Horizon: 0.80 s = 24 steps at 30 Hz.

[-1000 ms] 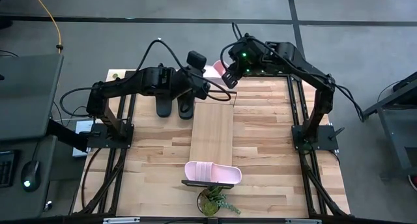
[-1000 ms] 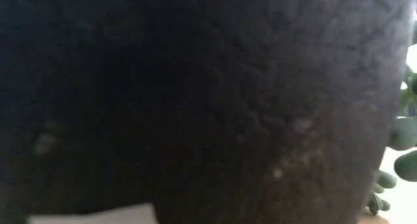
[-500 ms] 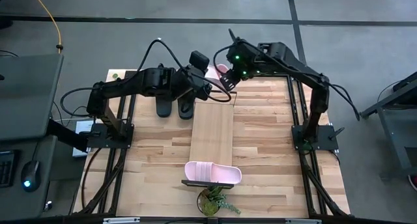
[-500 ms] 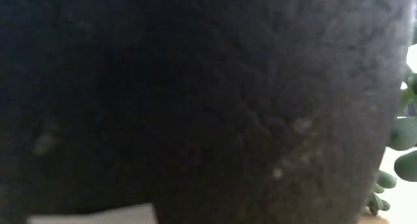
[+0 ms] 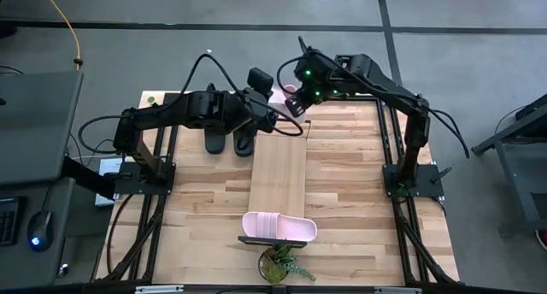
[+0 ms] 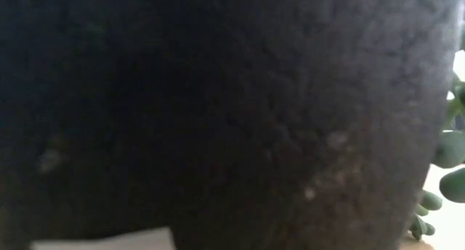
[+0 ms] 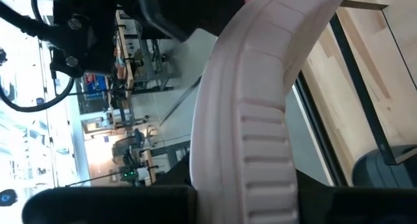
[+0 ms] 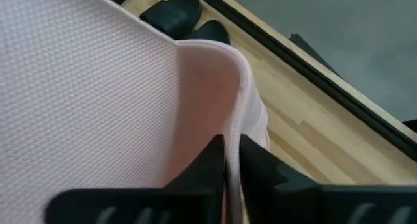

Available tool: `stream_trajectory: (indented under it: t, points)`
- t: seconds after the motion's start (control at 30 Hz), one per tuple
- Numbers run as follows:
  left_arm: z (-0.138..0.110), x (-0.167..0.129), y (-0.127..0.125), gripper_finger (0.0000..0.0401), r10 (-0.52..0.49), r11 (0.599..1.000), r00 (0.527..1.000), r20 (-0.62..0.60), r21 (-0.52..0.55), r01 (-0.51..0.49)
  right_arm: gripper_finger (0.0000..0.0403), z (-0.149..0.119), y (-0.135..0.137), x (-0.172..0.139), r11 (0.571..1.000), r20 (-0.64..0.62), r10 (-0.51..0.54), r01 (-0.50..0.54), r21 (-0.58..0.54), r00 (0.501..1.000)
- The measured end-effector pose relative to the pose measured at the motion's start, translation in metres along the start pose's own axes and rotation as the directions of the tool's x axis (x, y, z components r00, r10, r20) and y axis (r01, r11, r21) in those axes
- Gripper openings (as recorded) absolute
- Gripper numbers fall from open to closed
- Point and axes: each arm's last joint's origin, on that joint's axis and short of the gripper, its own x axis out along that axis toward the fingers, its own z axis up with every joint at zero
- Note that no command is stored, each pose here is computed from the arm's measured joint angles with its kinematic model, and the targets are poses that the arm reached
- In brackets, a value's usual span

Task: Pick and place slides into the shelf
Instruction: Put the pink slides on the shelf

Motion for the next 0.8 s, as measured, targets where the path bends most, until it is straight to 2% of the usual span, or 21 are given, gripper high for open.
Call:
stream_trajectory:
  t: [0.23, 0.53, 0.73, 0.8]
  points:
    - [0.0, 0.0, 0.0, 0.0047, 0.008, 0.999, 1.0, -0.014, -0.034, -0.008, 0.0004, 0.0, 0.0, 0.0, 0.999, 0.008, -0.007, 0.007, -0.043, 1.0]
    - [0.0, -0.003, 0.001, 0.0136, 0.011, 0.977, 1.0, -0.001, -0.215, -0.011, 0.0002, 0.003, -0.006, -0.001, 0.998, 0.017, -0.027, 0.028, -0.063, 0.999]
    - [-0.007, -0.023, 0.007, 0.018, 0.005, 0.931, 0.997, 0.08, -0.365, 0.024, 0.0001, 0.006, -0.021, -0.015, 0.996, 0.034, -0.066, 0.068, -0.062, 0.997]
    - [-0.01, -0.028, 0.008, 0.0187, -0.009, 0.915, 0.993, 0.116, -0.399, 0.055, 0.0, 0.012, -0.026, -0.022, 0.996, 0.086, -0.058, 0.063, -0.064, 0.995]
